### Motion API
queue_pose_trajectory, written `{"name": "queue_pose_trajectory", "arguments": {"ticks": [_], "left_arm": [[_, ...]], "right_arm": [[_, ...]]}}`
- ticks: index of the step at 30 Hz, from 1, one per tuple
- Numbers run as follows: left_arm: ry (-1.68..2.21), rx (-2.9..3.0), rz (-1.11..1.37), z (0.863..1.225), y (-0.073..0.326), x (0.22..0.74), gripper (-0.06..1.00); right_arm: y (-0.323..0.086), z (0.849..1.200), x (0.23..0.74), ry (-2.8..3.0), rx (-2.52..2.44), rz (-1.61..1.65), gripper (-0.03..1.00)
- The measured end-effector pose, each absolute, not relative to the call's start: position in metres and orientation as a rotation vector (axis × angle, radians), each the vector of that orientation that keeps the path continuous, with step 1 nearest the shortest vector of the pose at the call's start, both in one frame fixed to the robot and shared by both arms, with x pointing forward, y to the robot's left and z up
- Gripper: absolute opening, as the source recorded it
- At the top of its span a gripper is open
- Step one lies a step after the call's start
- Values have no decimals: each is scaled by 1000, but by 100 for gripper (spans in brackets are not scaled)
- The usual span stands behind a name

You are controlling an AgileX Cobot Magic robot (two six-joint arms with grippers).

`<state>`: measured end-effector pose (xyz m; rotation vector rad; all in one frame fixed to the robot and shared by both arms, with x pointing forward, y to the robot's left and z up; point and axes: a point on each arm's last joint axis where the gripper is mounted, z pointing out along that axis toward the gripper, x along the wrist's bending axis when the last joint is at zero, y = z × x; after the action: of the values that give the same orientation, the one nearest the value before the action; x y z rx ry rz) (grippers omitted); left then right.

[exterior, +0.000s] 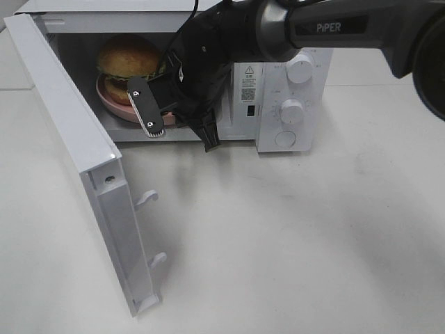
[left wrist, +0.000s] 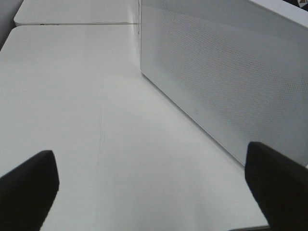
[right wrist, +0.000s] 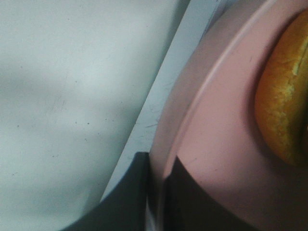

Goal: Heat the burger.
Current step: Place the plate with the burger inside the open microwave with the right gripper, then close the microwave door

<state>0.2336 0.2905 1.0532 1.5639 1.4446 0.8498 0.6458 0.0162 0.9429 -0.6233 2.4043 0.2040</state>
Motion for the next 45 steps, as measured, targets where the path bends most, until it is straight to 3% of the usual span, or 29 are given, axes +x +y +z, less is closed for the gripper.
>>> {"name": "queue_pose_trajectory", "arguments": {"ticks": [10, 16, 17, 20, 22, 37, 45], "left_arm": [[1449, 1568, 863, 1053, 292, 234, 99], [1450, 1569, 867, 1053, 292, 234, 99], [1450, 1569, 867, 1053, 292, 234, 99], [1450, 1569, 867, 1053, 292, 234, 99], [1450, 1569, 867, 1053, 292, 234, 99], [1450, 1569, 867, 1053, 292, 234, 99], [1450, 1569, 867, 1053, 292, 234, 99]], "right_arm": [[24, 934, 655, 2396, -583, 225, 13], [27, 939, 658, 2365, -538, 267, 31], [27, 939, 658, 2369, -519, 275, 40], [27, 939, 658, 2374, -509, 278, 43], [25, 938, 657, 2402, -480, 274, 53], [3, 947, 627, 2430, -444, 331, 67], [-15, 960, 603, 2439, -418, 347, 84]]}}
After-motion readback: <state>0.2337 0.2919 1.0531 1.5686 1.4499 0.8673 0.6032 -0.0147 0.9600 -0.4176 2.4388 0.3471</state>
